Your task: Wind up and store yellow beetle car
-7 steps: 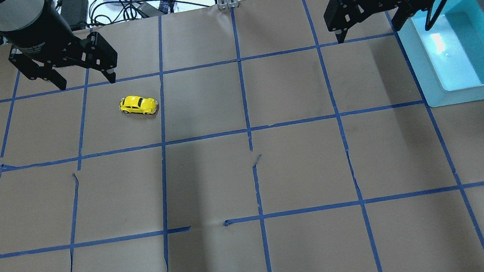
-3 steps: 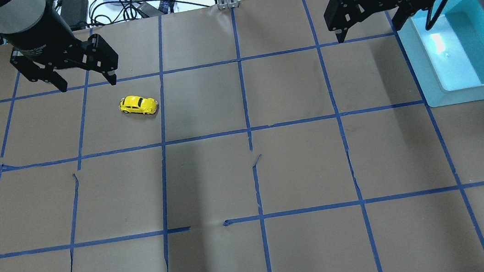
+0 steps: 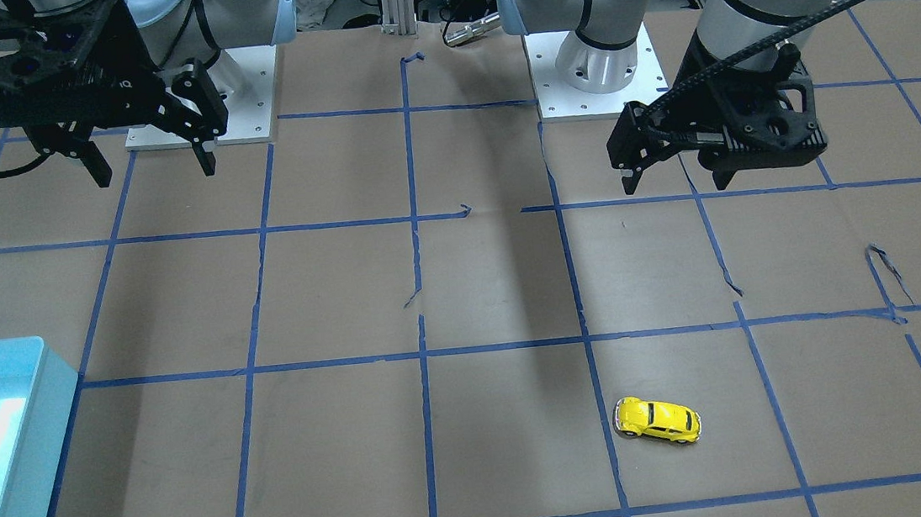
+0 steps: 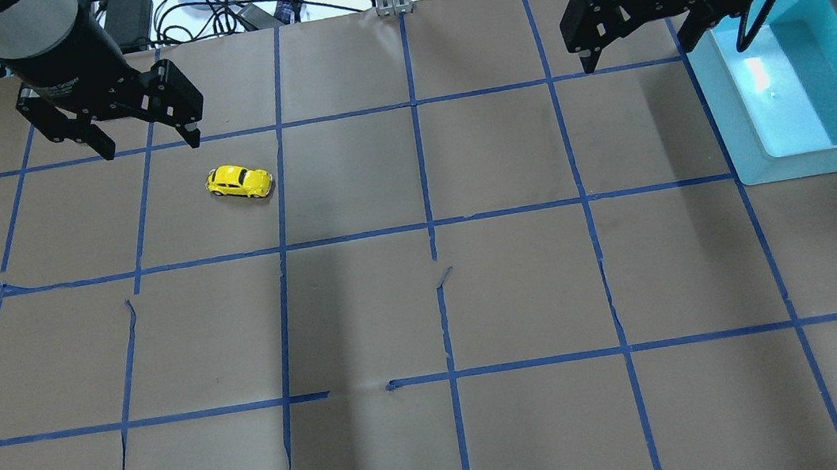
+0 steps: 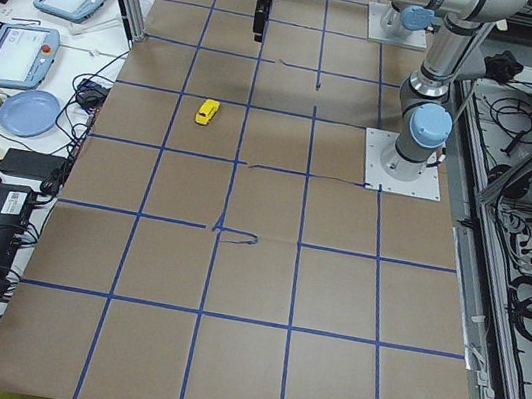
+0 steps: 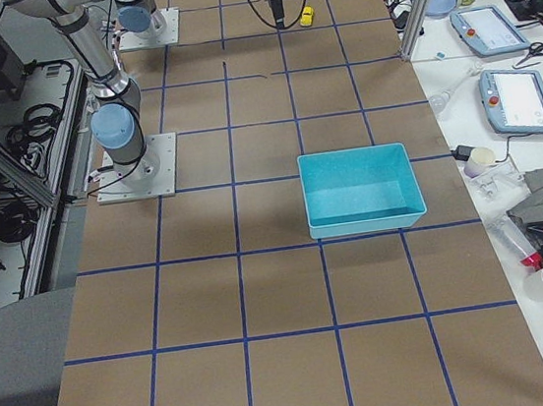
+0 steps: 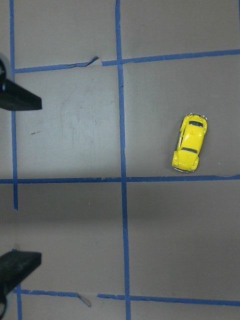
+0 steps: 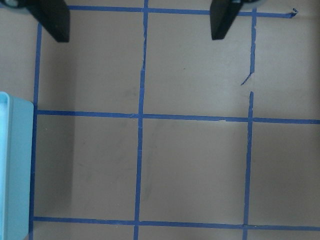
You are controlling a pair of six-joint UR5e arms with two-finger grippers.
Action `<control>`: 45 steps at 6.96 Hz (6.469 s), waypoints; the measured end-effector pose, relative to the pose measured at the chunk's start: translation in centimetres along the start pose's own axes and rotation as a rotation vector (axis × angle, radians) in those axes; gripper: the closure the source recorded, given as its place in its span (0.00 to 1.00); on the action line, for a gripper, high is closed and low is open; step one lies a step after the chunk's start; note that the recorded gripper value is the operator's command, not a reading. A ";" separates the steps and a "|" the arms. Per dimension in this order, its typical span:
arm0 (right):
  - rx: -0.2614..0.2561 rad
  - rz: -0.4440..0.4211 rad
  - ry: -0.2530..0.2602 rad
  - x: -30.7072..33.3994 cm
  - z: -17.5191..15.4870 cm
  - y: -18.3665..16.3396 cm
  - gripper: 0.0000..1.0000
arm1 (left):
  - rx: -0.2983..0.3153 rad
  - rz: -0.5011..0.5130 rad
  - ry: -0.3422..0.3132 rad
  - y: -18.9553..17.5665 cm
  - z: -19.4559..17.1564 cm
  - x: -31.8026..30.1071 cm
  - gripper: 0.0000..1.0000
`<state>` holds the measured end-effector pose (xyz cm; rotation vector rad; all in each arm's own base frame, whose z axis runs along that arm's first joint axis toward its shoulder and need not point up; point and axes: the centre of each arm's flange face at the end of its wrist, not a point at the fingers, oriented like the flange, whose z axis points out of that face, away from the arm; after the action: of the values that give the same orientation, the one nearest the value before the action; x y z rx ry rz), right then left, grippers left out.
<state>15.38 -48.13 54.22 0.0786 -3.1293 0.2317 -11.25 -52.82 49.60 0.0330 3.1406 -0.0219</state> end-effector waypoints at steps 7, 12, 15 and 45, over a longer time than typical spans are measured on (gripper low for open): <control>-0.001 -0.001 -0.001 0.0 0.0 0.0 0.00 | -0.006 0.000 0.000 0.1 0.0 0.0 0.00; -0.001 -0.002 -0.001 0.0 0.0 0.0 0.00 | -0.021 -0.002 0.002 0.2 0.9 -0.1 0.00; -0.001 -0.002 0.000 0.0 0.0 0.0 0.00 | -0.019 -0.009 0.002 -0.2 1.2 -0.5 0.00; -0.004 -0.008 0.002 0.0 -0.2 0.3 0.00 | -0.018 -1.298 -0.006 -14.5 31.0 -4.6 0.69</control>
<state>15.34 -47.81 54.34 0.0902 -3.1266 0.2246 -6.93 -67.85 18.81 -1.8739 2.5241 0.0087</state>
